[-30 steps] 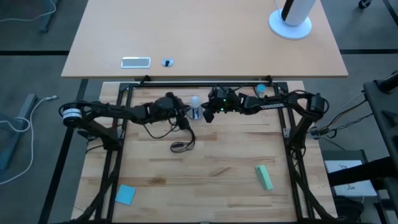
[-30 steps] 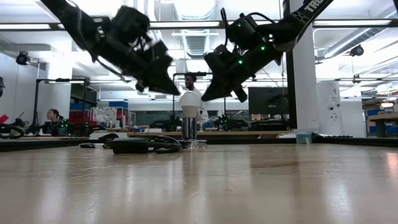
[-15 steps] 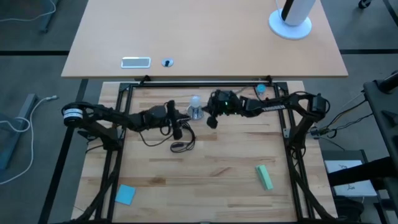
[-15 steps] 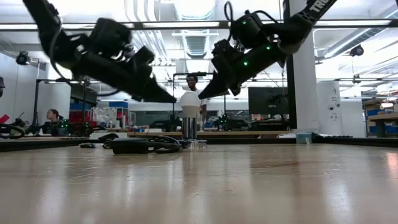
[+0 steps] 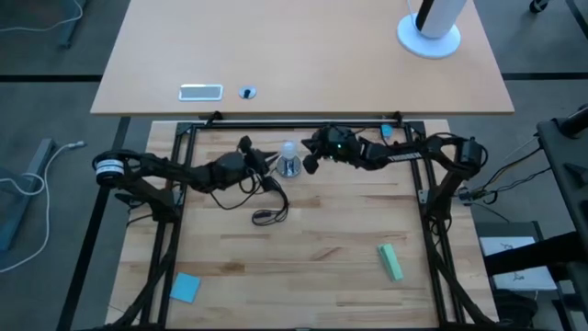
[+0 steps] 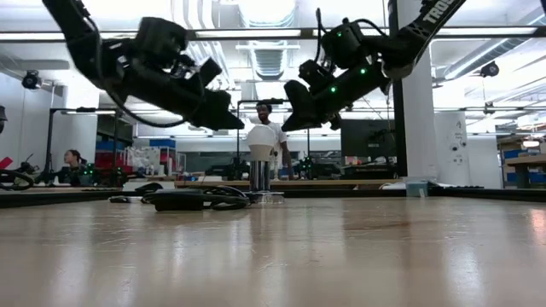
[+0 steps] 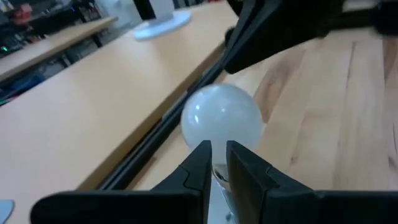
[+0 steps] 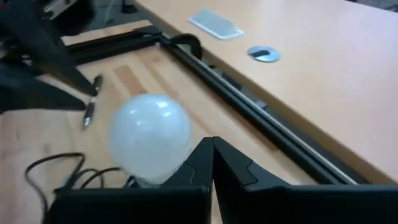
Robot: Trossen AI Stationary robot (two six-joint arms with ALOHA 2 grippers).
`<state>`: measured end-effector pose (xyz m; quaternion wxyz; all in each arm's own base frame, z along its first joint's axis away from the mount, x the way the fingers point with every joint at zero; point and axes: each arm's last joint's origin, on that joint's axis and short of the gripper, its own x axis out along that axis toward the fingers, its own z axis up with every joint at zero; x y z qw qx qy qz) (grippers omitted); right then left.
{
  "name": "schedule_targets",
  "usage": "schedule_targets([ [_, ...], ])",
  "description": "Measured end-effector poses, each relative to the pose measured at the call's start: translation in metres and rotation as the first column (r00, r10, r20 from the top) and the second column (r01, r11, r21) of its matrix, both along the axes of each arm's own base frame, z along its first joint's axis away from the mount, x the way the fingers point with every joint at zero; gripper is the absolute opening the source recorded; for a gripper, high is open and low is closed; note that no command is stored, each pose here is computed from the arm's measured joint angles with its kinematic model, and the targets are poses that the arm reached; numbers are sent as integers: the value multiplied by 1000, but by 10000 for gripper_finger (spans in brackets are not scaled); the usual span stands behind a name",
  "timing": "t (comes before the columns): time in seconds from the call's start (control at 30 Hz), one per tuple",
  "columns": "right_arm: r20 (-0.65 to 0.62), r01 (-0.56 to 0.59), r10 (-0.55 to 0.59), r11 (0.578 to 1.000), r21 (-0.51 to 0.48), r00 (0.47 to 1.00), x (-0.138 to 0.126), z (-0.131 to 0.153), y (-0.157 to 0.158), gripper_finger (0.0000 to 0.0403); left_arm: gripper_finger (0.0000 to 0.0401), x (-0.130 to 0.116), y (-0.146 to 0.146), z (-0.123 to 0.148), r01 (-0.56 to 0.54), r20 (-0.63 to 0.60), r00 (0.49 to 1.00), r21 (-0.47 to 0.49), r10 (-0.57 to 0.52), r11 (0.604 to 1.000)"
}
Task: Screw lightbulb
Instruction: Insert the lightbulb into the lamp
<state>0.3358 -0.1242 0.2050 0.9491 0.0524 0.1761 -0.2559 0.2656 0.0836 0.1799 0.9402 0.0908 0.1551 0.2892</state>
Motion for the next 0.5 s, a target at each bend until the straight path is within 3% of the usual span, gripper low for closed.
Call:
schedule_targets([
  [0.17, -3, -29, 29, 998, 50, 1000, 1, -1, 1, 0, 41, 4, 3, 1, -10, -70, 997, -26, 8, 1000],
  [0.5, 2, -54, 55, 991, 124, 999, 6, -11, 0, 0, 41, 4, 5, 2, -23, -55, 998, -48, 20, 999],
])
